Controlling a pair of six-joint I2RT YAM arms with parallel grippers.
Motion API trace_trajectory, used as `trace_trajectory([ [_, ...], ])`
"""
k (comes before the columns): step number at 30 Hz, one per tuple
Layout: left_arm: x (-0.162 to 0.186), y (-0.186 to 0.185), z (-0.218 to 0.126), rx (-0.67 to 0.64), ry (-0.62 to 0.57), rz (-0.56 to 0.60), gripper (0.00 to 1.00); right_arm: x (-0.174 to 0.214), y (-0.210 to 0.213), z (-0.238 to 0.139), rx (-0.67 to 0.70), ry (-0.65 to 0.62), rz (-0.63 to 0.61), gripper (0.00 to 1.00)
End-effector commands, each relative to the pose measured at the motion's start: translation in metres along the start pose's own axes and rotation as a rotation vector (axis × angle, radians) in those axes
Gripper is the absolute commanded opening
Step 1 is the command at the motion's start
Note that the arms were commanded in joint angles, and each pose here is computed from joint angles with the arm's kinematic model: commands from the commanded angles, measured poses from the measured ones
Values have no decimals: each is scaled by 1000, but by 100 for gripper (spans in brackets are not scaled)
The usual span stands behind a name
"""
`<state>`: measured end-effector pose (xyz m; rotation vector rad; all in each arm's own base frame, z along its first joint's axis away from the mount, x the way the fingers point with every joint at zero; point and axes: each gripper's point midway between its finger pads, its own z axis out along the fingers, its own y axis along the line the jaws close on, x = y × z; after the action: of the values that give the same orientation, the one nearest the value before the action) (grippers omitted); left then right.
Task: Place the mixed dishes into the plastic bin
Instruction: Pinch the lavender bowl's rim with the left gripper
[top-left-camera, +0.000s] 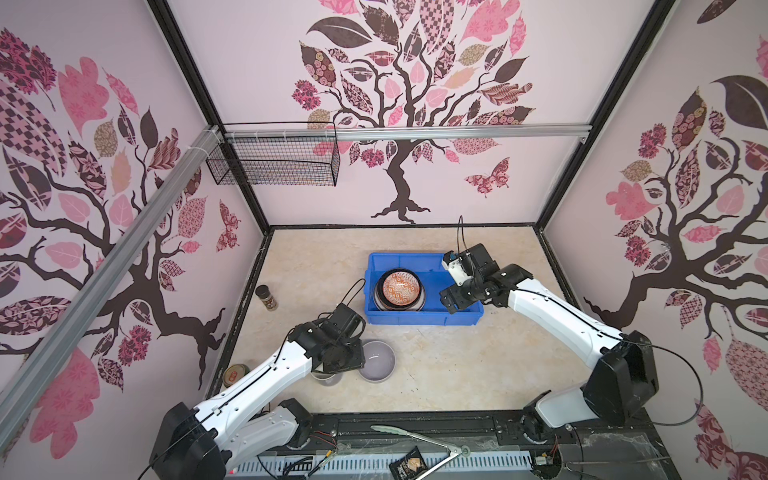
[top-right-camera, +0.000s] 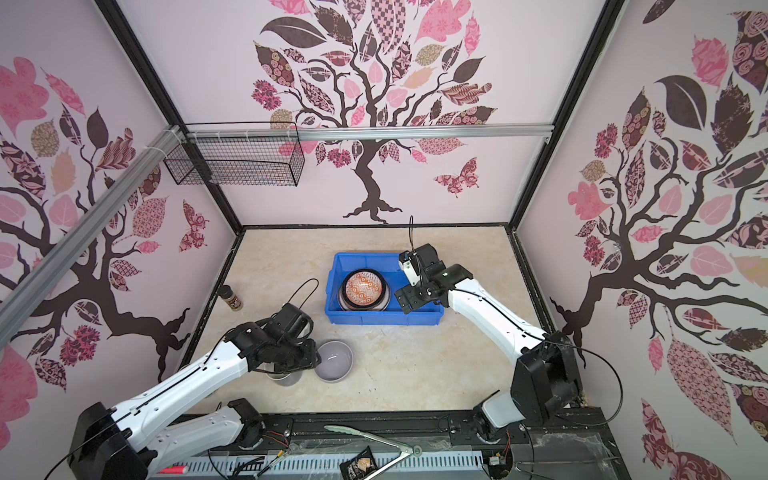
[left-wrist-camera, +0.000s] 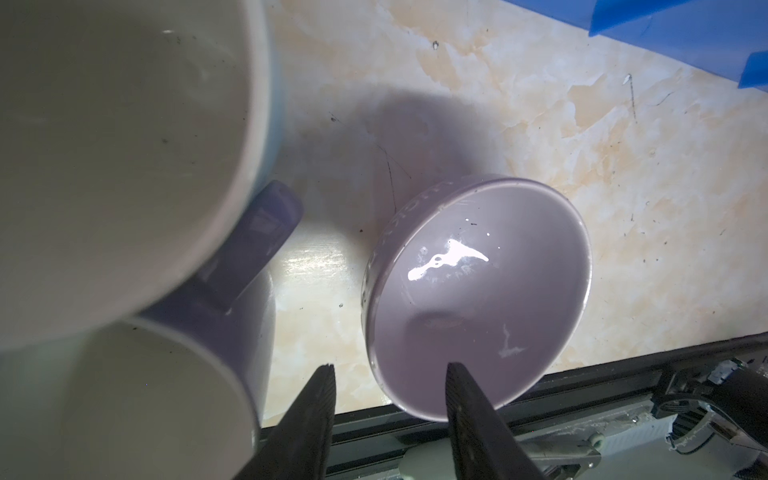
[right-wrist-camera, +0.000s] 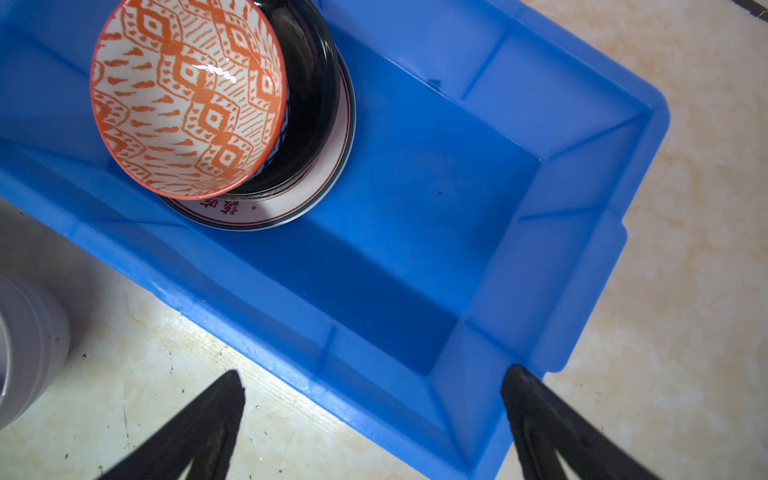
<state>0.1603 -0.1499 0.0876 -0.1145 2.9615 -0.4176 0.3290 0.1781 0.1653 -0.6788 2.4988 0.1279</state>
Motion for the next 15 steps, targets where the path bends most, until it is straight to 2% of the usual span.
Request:
trace_trajectory([
  [1,-2,-4,13,9,16,25,47,1,-4,-13,26,-12,2,99],
  [8,-5,-3,28,-26,42,30,47,3,-7,-16,44,-23,0,100],
  [12,-6,-3,38,-45,68,45,42,6,-8,-17,49,-28,0,100],
  [15,-7,-3,45,-61,87,58,34,9,-9,-18,54,-32,0,99],
])
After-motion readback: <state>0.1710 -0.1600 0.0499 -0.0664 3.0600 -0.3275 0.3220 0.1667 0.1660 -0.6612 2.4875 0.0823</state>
